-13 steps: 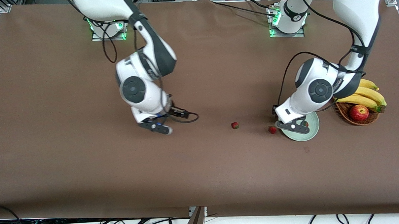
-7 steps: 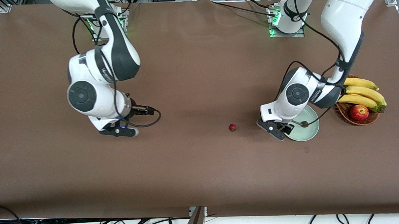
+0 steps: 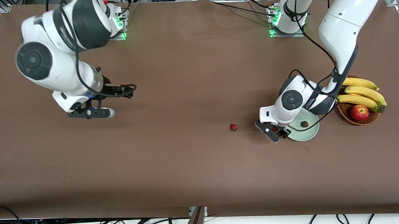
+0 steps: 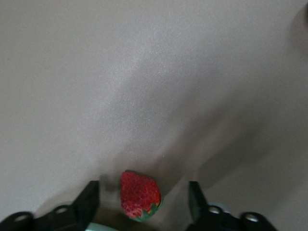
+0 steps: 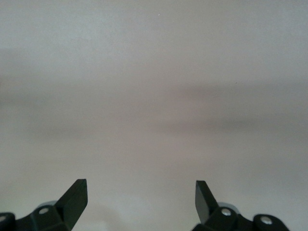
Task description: Collect all strawberries into plate
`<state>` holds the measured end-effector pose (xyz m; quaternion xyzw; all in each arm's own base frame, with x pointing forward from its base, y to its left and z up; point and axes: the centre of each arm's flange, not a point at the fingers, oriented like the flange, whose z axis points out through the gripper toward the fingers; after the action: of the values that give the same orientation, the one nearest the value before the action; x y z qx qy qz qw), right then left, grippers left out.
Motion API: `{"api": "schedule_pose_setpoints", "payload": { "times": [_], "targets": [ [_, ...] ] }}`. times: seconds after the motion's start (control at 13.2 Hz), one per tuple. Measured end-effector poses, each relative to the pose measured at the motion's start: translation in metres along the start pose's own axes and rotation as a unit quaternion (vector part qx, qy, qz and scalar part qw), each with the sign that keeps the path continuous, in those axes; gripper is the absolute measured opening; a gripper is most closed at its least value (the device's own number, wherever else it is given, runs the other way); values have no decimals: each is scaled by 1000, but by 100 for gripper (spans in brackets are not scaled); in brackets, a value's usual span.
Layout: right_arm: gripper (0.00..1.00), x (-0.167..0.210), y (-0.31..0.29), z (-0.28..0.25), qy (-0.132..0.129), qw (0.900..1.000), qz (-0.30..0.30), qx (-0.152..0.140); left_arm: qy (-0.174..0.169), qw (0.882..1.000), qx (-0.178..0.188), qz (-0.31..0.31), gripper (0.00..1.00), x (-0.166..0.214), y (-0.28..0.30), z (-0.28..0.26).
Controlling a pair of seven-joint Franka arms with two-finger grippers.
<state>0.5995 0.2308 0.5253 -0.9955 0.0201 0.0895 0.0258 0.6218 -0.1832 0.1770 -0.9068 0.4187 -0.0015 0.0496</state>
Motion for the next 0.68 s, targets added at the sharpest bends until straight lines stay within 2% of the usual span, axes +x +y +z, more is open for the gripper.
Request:
{"api": "schedule_pose_setpoints", "payload": {
  "times": [0.3,0.53,0.68],
  "targets": [
    [99,-3,34,-10,-11,1000,-8,5,10,1000,8,-2,33,4,-7,-12],
    [99,-15,68,-10,-16,1000,-9,2,2,1000,22,-6,32,8,-16,-42],
    [99,-30,84,-3,-10,1000,-12,10,-24,999,26,-18,32,7,-23,-72]
  ]
}}
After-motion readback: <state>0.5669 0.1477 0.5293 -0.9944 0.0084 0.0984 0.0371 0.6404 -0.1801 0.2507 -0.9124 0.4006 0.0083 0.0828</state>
